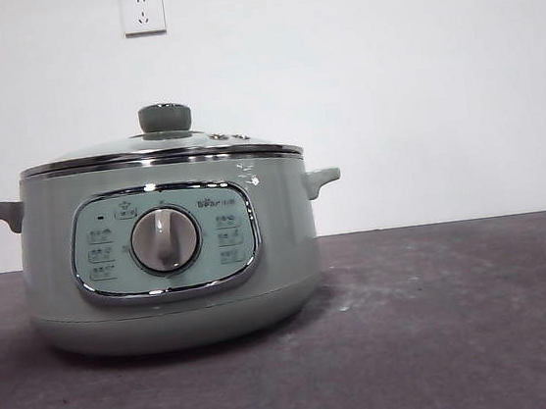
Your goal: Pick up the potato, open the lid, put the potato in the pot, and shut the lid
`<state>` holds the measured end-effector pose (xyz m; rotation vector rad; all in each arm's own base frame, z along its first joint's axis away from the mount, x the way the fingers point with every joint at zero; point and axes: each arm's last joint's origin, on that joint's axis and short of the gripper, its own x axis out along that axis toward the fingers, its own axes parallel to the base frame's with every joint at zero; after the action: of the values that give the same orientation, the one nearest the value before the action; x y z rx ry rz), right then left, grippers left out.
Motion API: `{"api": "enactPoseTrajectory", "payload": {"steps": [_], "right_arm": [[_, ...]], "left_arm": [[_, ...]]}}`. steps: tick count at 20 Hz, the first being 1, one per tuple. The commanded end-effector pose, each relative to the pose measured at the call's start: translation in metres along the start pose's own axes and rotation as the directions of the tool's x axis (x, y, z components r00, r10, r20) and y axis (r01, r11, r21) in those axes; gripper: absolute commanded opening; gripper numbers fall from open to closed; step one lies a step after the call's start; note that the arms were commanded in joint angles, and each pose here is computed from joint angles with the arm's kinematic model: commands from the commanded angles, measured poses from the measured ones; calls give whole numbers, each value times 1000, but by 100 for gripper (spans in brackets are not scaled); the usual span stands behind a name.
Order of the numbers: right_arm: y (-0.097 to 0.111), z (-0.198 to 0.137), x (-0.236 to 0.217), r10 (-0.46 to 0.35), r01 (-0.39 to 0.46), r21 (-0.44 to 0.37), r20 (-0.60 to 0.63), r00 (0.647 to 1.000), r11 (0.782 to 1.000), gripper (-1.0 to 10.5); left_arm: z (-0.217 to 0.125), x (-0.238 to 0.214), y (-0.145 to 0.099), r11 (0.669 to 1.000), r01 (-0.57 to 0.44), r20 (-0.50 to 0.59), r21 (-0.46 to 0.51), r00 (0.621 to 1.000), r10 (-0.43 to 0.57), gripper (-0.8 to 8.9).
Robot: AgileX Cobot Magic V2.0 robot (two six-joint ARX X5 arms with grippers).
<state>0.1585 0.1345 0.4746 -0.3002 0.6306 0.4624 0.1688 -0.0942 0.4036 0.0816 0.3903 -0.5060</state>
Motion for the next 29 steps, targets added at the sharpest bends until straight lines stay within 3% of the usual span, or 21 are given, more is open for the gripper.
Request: {"api": "enactPoseTrajectory", "payload": {"steps": [1,7,13,16,19,29], "right_arm": [[1,-13,10,-5,5,20,36,999,1000,-12],[7,-72,40,-3,-6,46,196,981,999,-12],[13,-159,78,-3,-20,78,294,956,997,-12],[15,-183,87,-5,-32,109,324,946,994,-12],[16,-197,94,-15,-25,126,306,952,992,-11],[15,-199,96,-55,18,137,275,960,990,1]], "left_arm": [[-6,-12,0,999,-3,-31,50,1000,5,-9],[-26,-27,0,998,-4,-16,66,1000,5,-8],[-100,-28,1,999,-8,32,44,999,6,-8],[-126,-30,2,999,-5,48,35,999,3,-8],[-141,-32,2,1000,-4,50,18,999,4,-8],[-149,-29,2,1000,-5,-41,-15,999,5,-4]]}}
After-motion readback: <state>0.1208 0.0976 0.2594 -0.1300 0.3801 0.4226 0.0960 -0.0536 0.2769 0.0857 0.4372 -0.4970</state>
